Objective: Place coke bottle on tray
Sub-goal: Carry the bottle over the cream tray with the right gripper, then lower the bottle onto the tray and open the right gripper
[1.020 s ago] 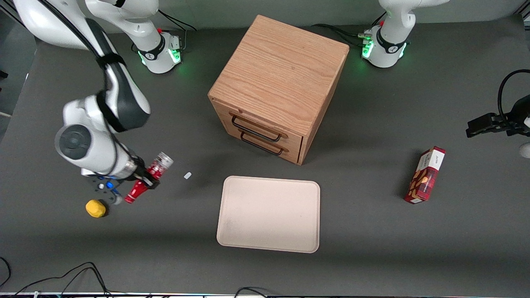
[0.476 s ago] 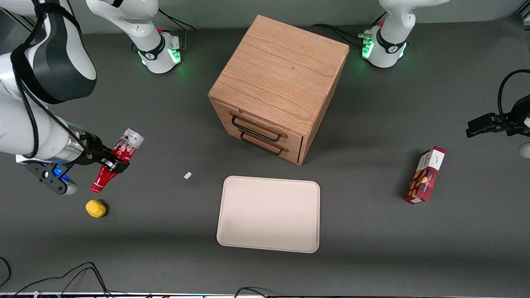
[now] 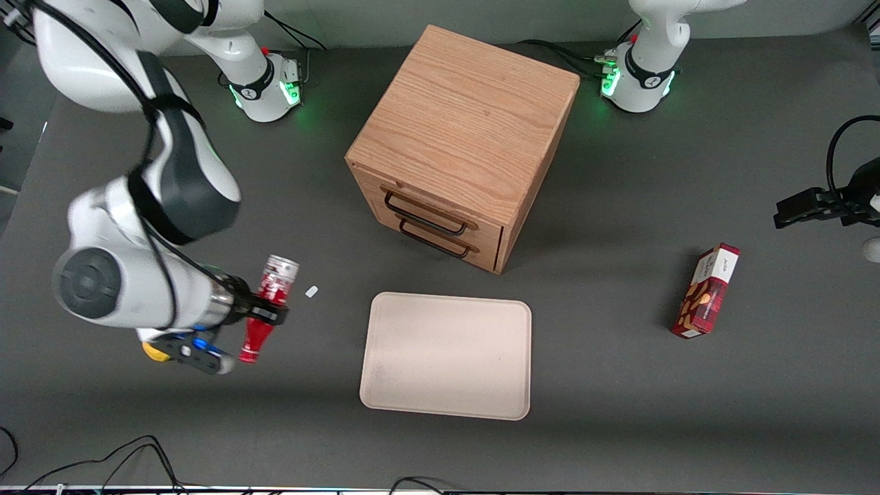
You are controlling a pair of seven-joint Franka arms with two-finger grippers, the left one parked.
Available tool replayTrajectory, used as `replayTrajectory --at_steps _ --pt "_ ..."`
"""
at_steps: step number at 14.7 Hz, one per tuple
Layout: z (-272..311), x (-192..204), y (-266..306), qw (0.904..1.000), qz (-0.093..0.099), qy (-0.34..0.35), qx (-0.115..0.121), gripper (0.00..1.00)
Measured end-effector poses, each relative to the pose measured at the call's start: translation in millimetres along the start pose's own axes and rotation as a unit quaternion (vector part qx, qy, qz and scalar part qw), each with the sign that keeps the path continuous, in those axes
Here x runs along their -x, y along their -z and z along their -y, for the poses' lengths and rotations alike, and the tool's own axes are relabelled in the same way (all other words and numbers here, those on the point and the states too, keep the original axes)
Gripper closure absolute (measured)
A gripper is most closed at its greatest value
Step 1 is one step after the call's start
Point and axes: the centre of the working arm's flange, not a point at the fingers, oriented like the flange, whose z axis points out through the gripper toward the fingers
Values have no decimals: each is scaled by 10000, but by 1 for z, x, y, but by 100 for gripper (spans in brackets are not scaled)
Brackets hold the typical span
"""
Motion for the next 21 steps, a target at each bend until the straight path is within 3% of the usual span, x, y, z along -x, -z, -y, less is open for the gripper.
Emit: replayTrajectory --at_steps 5,8,13,21 --pt "68 3 -84 9982 -397 385 -210 43" --pt "85 2 -120 9970 -493 487 -358 43" --pt "106 5 -176 9942 -718 728 -323 43" --pt "112 8 -230 9925 -677 995 -222 43"
